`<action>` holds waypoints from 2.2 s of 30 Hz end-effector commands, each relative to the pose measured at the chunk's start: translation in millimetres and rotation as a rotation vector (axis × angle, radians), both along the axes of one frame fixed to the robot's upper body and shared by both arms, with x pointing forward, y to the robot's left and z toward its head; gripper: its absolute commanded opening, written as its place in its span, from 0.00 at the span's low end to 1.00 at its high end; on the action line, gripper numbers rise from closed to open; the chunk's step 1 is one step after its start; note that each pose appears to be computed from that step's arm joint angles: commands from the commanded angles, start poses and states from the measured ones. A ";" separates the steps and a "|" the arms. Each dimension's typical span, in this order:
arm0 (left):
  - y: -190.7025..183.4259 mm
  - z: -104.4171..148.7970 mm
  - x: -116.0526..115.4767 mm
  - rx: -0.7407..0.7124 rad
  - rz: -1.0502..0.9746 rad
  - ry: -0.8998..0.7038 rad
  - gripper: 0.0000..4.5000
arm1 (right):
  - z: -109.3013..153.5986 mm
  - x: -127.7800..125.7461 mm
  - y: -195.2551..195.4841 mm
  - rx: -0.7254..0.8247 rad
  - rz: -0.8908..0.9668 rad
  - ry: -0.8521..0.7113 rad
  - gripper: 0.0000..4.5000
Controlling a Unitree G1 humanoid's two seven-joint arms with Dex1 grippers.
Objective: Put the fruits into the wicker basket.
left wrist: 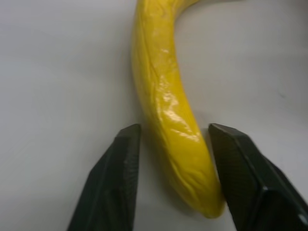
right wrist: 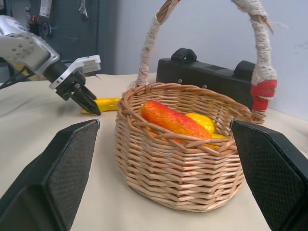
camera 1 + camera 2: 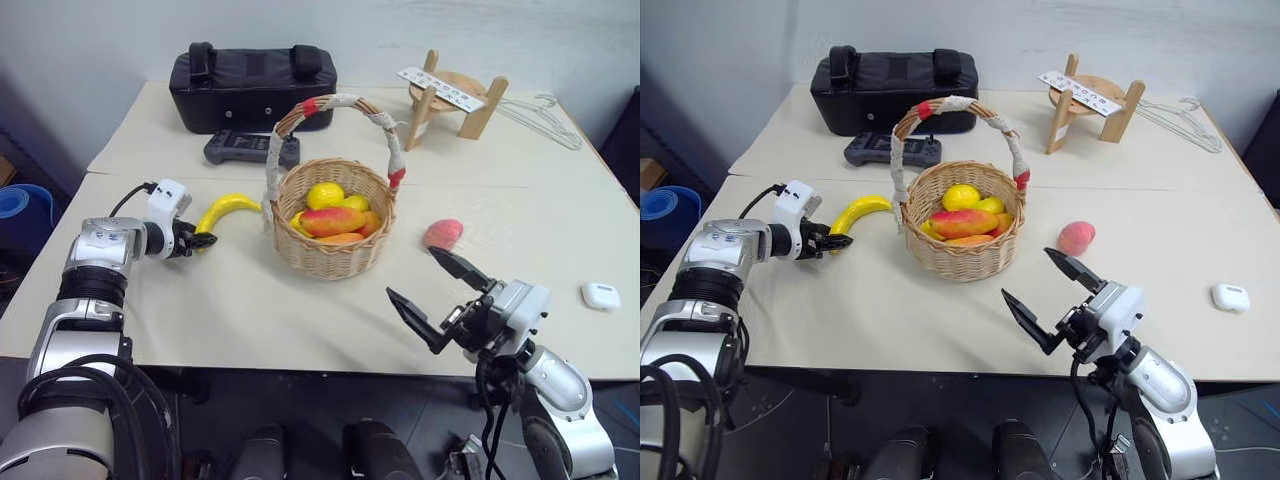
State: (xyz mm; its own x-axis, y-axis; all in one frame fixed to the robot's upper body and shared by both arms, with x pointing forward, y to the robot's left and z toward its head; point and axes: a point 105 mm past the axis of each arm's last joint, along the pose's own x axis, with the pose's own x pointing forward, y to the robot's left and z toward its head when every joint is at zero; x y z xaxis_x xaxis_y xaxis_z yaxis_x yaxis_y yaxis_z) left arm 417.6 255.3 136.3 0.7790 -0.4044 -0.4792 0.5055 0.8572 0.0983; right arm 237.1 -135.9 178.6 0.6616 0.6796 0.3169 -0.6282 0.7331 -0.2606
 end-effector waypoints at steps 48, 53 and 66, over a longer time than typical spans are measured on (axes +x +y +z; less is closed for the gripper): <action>-158.7 117.1 -123.0 -0.144 -0.855 -0.418 0.79 | 12.7 -6.0 -70.9 -0.087 -0.136 0.047 1.00; -105.6 109.6 -139.8 -0.200 -0.957 -0.369 0.87 | -38.3 -42.7 -144.9 -0.190 -0.367 0.185 1.00; -64.5 88.0 -151.5 -0.201 -0.935 -0.294 0.99 | -7.7 15.1 -144.8 -0.110 -0.429 0.101 1.00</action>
State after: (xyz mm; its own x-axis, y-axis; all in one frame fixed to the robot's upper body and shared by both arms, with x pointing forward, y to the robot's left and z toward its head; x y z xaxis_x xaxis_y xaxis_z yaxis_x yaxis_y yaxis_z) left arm 268.1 191.7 214.7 0.1860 -0.9639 -0.1904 0.9707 0.1502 0.1878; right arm 243.2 -290.7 156.3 0.9284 0.3291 0.1726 -0.2717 0.9180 -0.2888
